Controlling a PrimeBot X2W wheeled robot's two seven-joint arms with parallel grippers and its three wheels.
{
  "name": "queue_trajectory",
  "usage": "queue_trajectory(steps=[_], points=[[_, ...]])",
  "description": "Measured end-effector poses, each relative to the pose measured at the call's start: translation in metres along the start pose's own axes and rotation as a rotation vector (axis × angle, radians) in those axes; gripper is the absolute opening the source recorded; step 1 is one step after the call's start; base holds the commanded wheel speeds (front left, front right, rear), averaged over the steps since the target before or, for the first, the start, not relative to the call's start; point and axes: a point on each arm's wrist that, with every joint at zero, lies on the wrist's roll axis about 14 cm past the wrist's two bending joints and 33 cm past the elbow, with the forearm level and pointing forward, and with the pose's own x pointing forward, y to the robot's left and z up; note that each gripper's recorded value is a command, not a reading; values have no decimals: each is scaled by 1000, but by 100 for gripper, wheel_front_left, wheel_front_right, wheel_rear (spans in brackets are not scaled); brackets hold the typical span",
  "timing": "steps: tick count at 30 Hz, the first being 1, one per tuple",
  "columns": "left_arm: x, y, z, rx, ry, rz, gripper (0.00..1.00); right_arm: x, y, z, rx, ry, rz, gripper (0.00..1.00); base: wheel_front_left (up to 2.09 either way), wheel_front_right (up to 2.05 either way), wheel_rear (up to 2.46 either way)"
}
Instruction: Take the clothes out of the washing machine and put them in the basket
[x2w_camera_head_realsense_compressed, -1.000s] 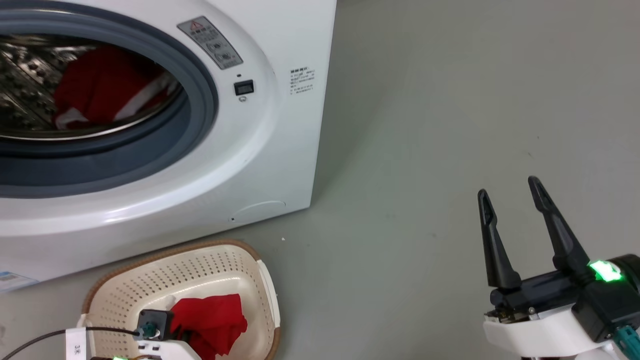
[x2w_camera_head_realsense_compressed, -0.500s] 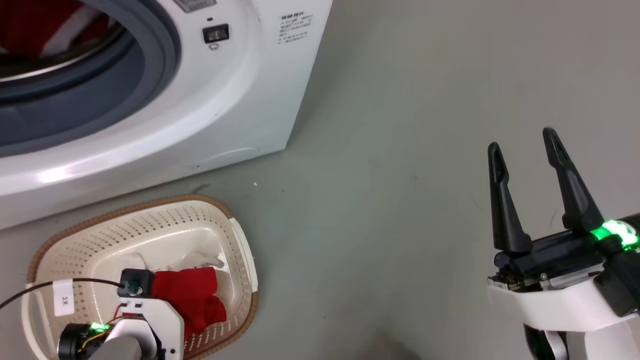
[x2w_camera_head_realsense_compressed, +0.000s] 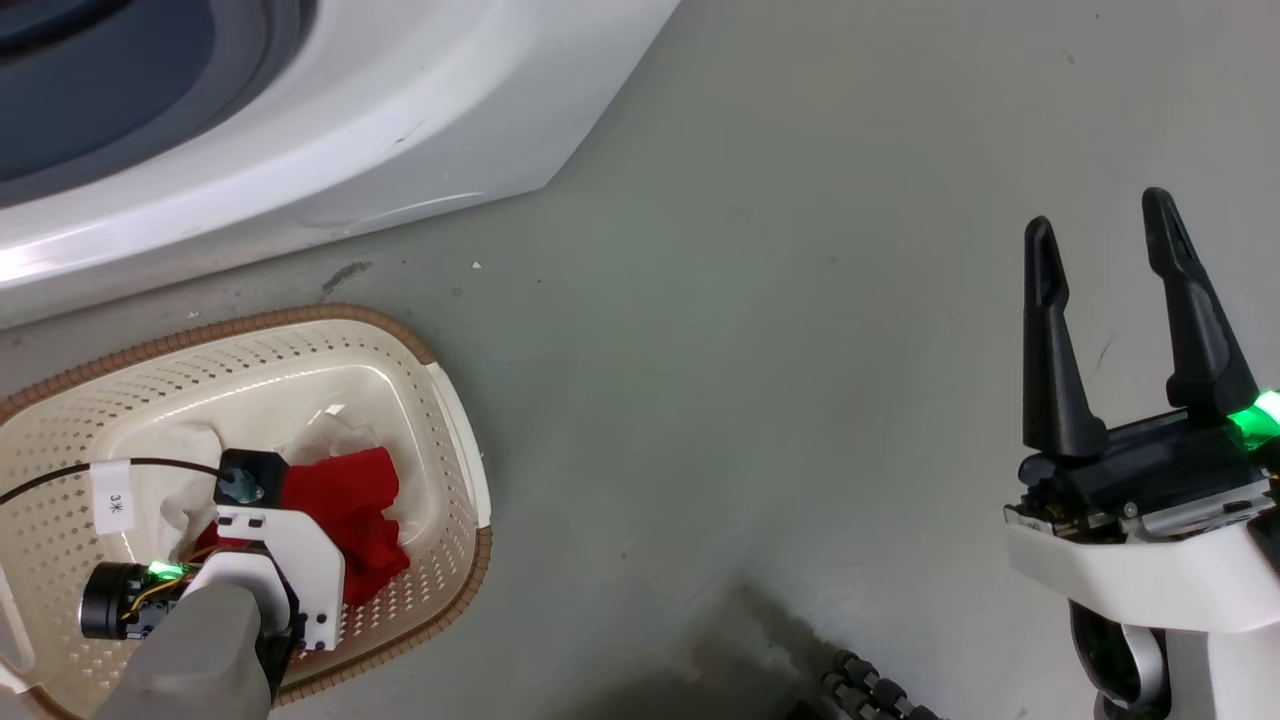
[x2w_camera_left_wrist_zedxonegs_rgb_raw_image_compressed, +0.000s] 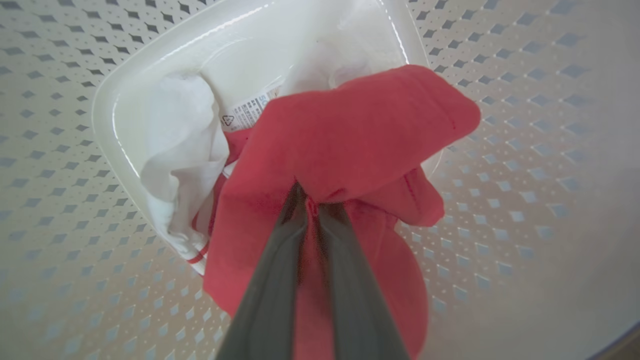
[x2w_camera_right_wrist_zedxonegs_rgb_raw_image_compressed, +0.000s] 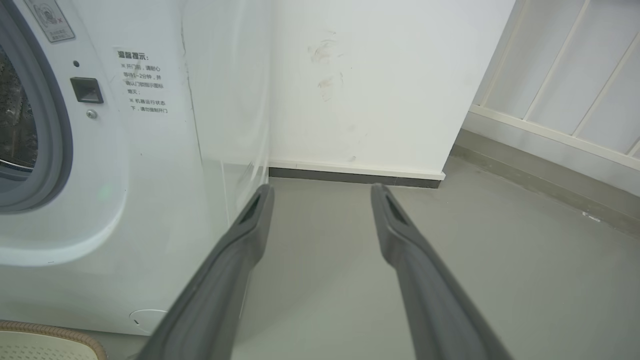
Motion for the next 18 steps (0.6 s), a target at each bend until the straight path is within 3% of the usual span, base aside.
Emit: queue_trajectory(steps=[8, 9, 10, 18], points=[[8, 5, -2, -7, 19, 8, 0, 5, 1, -9, 1, 16, 3, 100, 0, 0, 0], [7, 4, -2, -7, 18, 5, 40, 5, 1, -9, 3, 14, 3, 100, 0, 0, 0], [5, 4, -1, -6, 14, 3, 100, 5, 1, -8, 4, 12, 3, 100, 0, 0, 0], [-18, -5, 10, 3, -61, -8, 100, -3, 5, 12, 12, -30, 16, 100, 0, 0, 0]])
